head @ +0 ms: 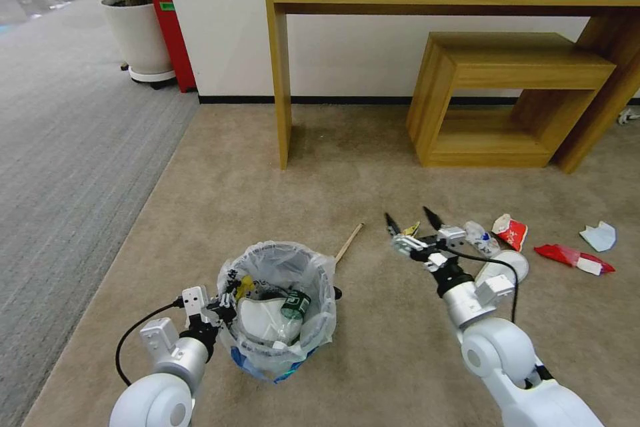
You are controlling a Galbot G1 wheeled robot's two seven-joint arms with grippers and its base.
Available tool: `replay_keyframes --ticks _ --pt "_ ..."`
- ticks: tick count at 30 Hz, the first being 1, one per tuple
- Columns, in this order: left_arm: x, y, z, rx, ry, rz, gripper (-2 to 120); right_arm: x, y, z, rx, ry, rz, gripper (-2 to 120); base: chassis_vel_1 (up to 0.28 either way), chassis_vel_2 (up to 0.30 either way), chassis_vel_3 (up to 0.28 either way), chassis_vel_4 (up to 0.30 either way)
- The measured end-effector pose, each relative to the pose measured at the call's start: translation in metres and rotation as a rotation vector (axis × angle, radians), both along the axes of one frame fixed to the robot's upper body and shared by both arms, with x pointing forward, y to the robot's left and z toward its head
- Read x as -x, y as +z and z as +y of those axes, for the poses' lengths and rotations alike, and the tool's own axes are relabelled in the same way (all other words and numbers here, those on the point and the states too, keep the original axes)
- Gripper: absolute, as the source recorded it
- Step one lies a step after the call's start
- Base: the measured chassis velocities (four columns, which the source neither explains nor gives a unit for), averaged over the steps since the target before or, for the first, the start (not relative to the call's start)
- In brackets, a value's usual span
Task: Pick up the trash bin and place the garbage on the floor into it.
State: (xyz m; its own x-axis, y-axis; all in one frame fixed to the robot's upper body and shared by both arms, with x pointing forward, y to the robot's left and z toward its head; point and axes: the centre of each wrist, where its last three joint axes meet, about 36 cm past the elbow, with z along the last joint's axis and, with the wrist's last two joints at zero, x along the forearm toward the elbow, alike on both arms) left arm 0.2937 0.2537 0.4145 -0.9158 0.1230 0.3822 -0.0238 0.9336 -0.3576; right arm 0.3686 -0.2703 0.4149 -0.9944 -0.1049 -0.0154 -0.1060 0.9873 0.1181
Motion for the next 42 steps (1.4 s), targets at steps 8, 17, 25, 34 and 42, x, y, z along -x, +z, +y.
replay_keyframes --ticks 8,17,25,34,42 --pt "-0.002 0.003 0.004 -0.012 0.01 -0.018 3 0.003 0.006 -0.013 0.023 -0.218 0.061 100 0.0 0.0 0.0 0.0" --pt "-0.007 0.002 0.009 -0.028 0.023 -0.036 3 0.007 -0.007 -0.019 0.007 -0.336 0.125 100 0.0 0.0 0.0 0.0" --pt "-0.008 0.003 0.014 -0.032 0.03 -0.042 3 0.013 -0.024 -0.019 -0.028 -0.33 0.139 100 0.0 0.0 0.0 0.0" --pt "-0.009 0.003 0.017 -0.031 0.038 -0.041 3 0.019 -0.042 -0.014 -0.023 -0.29 0.131 100 0.0 0.0 0.0 0.0" --pt "-0.009 0.002 0.017 -0.028 0.04 -0.042 3 0.018 -0.048 -0.013 -0.005 -0.278 0.132 100 0.0 0.0 0.0 0.0"
